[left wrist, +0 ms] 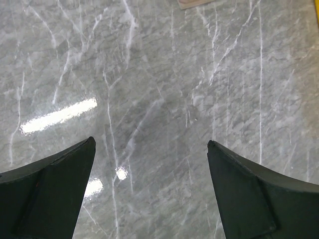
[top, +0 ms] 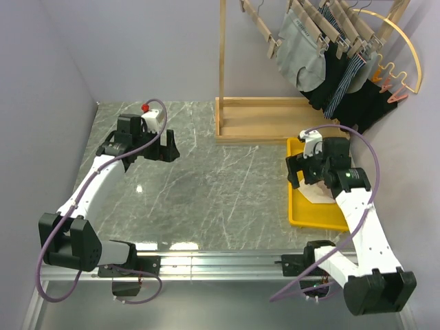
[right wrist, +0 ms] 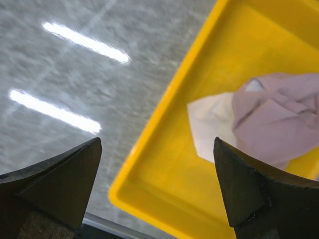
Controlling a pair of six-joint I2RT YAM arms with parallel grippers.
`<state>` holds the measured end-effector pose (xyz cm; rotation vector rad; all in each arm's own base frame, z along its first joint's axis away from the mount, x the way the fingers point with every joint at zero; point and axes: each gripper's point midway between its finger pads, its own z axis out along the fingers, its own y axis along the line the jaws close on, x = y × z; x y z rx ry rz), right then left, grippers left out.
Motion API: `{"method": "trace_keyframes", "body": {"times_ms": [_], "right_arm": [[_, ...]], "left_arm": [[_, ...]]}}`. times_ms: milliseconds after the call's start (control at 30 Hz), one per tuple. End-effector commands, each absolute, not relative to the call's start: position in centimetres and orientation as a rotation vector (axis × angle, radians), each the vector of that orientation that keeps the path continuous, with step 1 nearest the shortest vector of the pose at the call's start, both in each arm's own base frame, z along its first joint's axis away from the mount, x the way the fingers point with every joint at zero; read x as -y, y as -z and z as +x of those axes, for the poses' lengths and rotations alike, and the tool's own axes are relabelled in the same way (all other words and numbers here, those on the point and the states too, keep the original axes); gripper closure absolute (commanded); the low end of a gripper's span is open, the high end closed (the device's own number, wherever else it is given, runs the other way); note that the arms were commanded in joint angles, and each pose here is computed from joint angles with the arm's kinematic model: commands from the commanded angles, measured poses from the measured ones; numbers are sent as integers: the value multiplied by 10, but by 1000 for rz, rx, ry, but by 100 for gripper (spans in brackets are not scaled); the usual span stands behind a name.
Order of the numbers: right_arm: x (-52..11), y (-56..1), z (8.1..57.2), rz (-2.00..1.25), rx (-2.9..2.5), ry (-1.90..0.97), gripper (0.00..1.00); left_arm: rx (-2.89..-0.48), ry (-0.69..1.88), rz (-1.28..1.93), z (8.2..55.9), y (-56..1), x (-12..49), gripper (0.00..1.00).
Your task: Clip the underwear to the hanger
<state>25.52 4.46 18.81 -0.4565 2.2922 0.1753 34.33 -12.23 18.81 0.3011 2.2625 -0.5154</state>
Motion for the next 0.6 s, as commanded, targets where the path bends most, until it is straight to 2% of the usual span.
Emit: {"method": "trace_keyframes", "body": {"times_ms": [0,233,300,433,567], "right_arm": [[-13,-183,249,-572,-2378,-16,0],[45,-151,248,-906,-2564,70,2],[57,-150,251,-957,-2581,51,7],[67,-135,265,-1179,-2570,19,26],[63,-114,270,-1319,-2594,-29,40]], "left_arm": [[-2192,553,337,347,-220,129,1],[-2184,616,399,340,-224,138,0],[-2185,628,413,339,-223,139,1],[-2204,656,429,338,-216,143,1],[-2209,675,434,339,-214,145,1]]}}
